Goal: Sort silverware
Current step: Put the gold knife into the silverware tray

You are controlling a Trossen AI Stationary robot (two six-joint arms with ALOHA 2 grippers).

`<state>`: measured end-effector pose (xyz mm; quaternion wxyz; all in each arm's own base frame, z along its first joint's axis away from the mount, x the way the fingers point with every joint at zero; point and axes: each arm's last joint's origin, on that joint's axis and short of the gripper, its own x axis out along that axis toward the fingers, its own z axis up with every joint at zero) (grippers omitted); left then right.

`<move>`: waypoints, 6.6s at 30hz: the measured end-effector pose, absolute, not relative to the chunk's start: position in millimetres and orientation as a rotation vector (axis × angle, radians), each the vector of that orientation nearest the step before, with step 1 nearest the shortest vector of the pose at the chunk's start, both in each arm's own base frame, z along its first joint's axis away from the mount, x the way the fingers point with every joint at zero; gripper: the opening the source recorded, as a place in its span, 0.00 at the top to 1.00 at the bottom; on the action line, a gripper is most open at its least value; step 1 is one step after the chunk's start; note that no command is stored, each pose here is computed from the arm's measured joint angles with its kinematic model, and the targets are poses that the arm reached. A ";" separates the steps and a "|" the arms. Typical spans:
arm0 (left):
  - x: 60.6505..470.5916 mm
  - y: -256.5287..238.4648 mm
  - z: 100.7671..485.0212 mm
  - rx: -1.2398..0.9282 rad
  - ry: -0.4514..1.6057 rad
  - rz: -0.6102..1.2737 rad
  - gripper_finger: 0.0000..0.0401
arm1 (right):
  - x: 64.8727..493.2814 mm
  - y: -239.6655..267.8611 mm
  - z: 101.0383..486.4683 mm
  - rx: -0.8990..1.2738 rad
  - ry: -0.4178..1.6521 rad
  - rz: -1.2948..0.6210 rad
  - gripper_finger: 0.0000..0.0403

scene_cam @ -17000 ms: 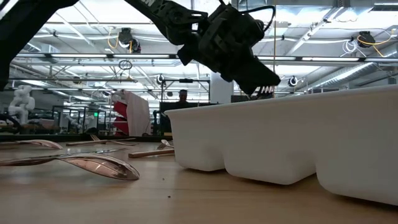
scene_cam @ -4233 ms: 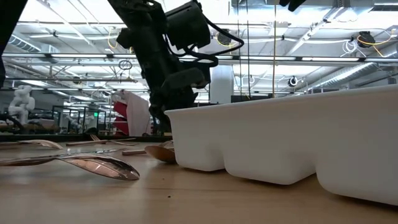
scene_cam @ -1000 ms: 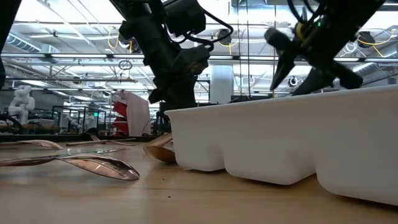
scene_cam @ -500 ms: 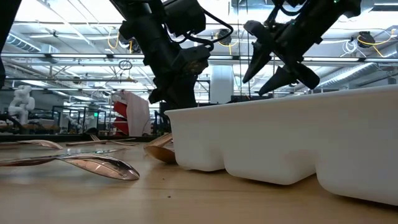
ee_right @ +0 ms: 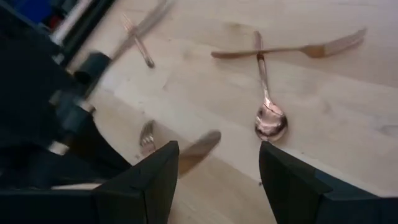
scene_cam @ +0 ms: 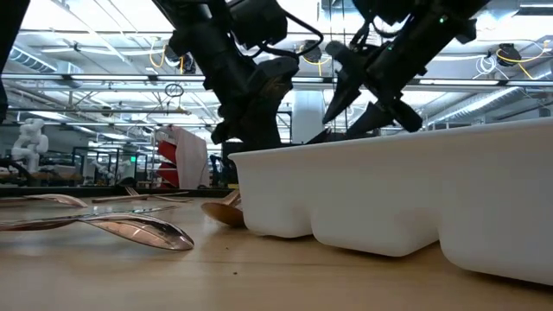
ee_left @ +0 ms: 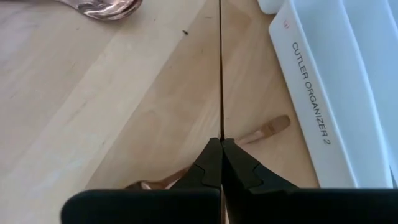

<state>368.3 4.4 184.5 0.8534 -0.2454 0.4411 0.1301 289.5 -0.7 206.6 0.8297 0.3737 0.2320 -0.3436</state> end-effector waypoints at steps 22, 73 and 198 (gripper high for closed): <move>370.6 12.4 186.7 -0.520 0.892 0.283 1.00 | 315.5 1.1 183.0 0.735 0.479 -0.635 0.97; 365.9 49.5 185.8 -0.515 0.920 0.208 0.85 | 319.3 -52.6 154.7 1.152 0.806 -0.761 0.39; 288.1 101.4 241.6 -0.283 1.113 0.411 0.85 | 205.2 155.5 294.7 1.224 0.314 -0.760 1.00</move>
